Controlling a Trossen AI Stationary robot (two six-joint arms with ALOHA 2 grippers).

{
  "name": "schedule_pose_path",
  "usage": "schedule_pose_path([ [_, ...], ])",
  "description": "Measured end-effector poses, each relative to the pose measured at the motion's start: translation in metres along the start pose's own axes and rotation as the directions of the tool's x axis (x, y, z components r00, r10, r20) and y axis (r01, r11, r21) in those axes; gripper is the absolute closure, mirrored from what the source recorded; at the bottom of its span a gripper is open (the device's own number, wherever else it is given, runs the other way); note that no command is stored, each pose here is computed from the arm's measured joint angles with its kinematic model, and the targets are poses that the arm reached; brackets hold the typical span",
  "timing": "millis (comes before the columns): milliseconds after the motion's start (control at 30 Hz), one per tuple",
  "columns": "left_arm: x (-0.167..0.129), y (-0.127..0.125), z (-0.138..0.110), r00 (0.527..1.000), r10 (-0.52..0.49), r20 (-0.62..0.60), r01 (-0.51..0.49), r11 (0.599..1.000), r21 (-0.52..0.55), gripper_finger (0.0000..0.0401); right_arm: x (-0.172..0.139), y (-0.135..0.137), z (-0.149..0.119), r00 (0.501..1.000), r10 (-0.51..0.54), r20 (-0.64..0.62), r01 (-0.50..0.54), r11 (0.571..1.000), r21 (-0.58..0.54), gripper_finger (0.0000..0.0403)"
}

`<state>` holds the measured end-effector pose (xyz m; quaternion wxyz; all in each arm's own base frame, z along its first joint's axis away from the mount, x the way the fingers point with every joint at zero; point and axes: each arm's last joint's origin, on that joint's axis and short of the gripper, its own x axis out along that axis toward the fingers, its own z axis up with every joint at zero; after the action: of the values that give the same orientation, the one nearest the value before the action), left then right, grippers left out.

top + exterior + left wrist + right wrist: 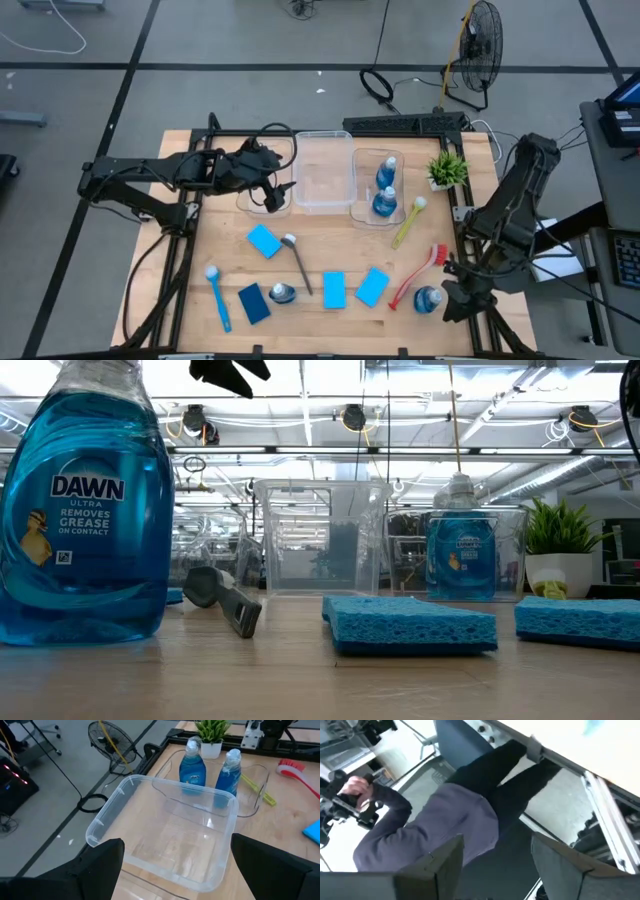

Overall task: Pick & Place Kitchen Sink Supplies
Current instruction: Put the blue dishwashing liquid bottle into the right transparent bin

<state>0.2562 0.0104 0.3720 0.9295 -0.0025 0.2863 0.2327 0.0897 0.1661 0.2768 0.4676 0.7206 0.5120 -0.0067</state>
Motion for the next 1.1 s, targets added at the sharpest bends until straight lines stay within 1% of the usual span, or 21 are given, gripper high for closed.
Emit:
schedule_pose_path([
  [67,0.0,0.0,0.0,1.0,-0.006,-0.001,0.006,1.0,0.0,0.0036,0.0,0.0,0.0,1.0,0.003,0.007,-0.003,1.0,-0.007,0.0183],
  [167,0.0,0.0,0.0,1.0,-0.007,-0.001,0.007,1.0,0.0,0.0036,0.0,0.001,0.003,0.994,0.063,0.084,-0.065,0.998,0.018,0.0181],
  [233,0.0,0.0,0.0,1.0,-0.007,0.0,0.007,1.0,-0.001,0.0036,0.0,0.003,0.004,0.985,0.108,0.134,-0.109,0.994,-0.002,0.0181],
  [300,0.0,0.0,0.0,1.0,-0.007,0.0,0.007,1.0,-0.001,0.0036,-0.001,0.004,0.004,0.98,0.108,0.168,-0.107,0.994,-0.017,0.0183],
  [467,0.0,0.0,0.0,1.0,-0.007,0.001,0.007,1.0,-0.001,0.0036,-0.01,0.012,-0.002,0.965,0.013,0.263,-0.005,0.999,-0.032,0.0185],
  [600,0.0,0.0,0.0,1.0,-0.007,0.001,0.007,1.0,-0.001,0.0036,-0.026,0.028,-0.015,0.949,-0.042,0.312,0.05,0.999,-0.02,0.0181],
  [700,0.0,0.0,0.0,1.0,-0.007,0.001,0.007,1.0,-0.001,0.0036,-0.03,0.031,-0.02,0.93,-0.17,0.326,0.168,0.985,0.032,0.0182],
  [767,0.0,0.0,0.0,1.0,-0.007,0.001,0.007,1.0,-0.001,0.0036,-0.025,0.031,-0.021,0.913,-0.247,0.325,0.236,0.969,0.074,0.0184],
  [800,0.0,0.0,0.0,1.0,-0.007,0.001,0.007,1.0,-0.001,0.0036,-0.021,0.031,-0.021,0.907,-0.264,0.329,0.25,0.965,0.084,0.0185],
  [967,0.0,0.0,0.0,1.0,-0.007,0.001,0.007,1.0,-0.002,0.0036,-0.002,0.032,-0.015,0.872,-0.277,0.404,0.269,0.96,0.077,0.0183],
  [1100,0.0,0.0,0.0,1.0,-0.006,0.002,0.006,1.0,-0.003,0.0036,0.011,0.032,-0.011,0.847,-0.302,0.438,0.293,0.952,0.089,0.0181],
])
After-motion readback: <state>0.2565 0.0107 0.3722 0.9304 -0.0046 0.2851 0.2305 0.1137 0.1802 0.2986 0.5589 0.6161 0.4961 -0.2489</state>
